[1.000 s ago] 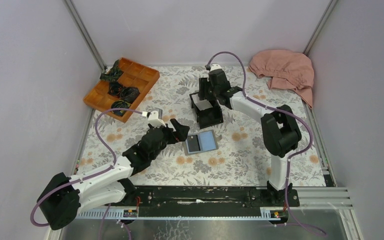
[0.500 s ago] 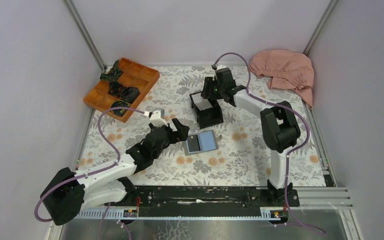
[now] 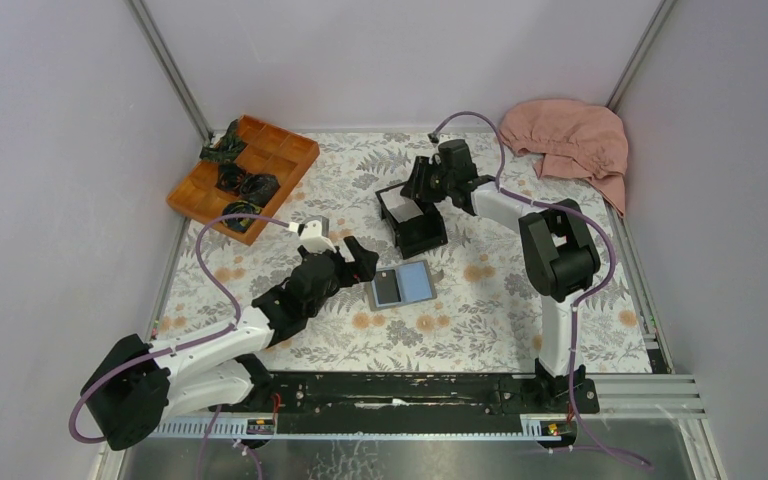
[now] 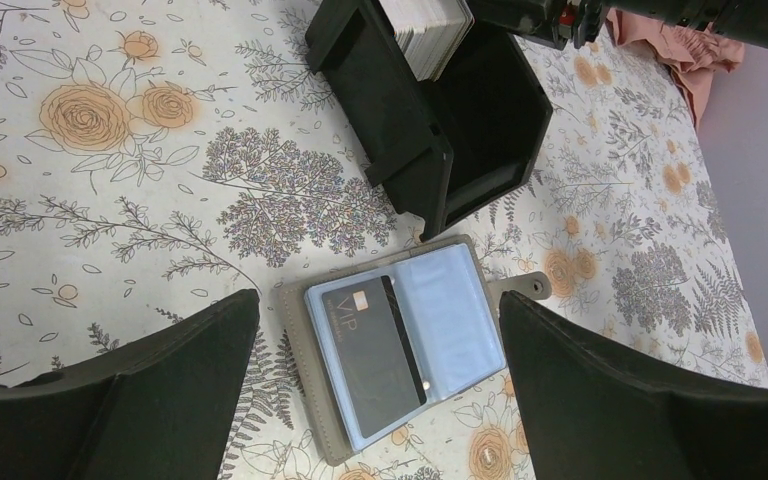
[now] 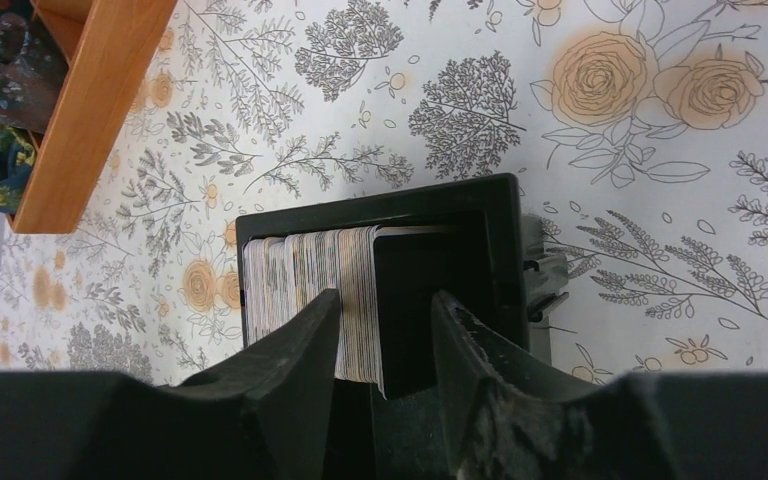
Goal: Put the credit cards into the card holder
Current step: Pick up the credit card from the storage box.
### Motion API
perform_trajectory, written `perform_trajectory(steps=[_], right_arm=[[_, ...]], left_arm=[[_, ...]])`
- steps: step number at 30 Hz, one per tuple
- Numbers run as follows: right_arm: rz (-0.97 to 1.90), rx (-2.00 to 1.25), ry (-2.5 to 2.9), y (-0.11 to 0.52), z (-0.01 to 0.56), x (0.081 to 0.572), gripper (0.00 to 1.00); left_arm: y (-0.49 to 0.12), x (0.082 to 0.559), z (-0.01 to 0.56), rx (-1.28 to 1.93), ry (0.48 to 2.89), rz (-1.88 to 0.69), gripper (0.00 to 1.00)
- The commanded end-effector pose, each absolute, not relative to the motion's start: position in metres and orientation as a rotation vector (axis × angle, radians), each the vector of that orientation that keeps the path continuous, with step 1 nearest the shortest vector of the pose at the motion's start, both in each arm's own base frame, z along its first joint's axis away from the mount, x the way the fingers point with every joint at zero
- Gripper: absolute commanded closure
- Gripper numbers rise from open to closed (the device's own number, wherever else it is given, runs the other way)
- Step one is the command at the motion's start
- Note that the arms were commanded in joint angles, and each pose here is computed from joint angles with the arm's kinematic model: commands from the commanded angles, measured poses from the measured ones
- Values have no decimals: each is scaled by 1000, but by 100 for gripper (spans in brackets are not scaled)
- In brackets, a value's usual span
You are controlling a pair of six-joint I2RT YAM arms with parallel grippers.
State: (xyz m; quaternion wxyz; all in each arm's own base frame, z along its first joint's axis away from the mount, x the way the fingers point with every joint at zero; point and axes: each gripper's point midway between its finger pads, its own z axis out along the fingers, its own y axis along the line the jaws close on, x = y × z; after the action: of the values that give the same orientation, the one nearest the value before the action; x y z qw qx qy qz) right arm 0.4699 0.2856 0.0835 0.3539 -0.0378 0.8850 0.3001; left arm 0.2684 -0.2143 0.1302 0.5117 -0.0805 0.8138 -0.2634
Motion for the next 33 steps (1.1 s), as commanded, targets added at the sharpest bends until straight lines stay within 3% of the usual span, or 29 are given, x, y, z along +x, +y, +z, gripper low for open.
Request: perform_trajectory(steps=[1,33], right_arm=[[872,-109,2292,297,85,459,57],[946,-105,2217,302,125,456,57]], left_arm=[[-214,278,149,-218,1914,-630,4],[-212,277,145,-226,1926,-620,6]])
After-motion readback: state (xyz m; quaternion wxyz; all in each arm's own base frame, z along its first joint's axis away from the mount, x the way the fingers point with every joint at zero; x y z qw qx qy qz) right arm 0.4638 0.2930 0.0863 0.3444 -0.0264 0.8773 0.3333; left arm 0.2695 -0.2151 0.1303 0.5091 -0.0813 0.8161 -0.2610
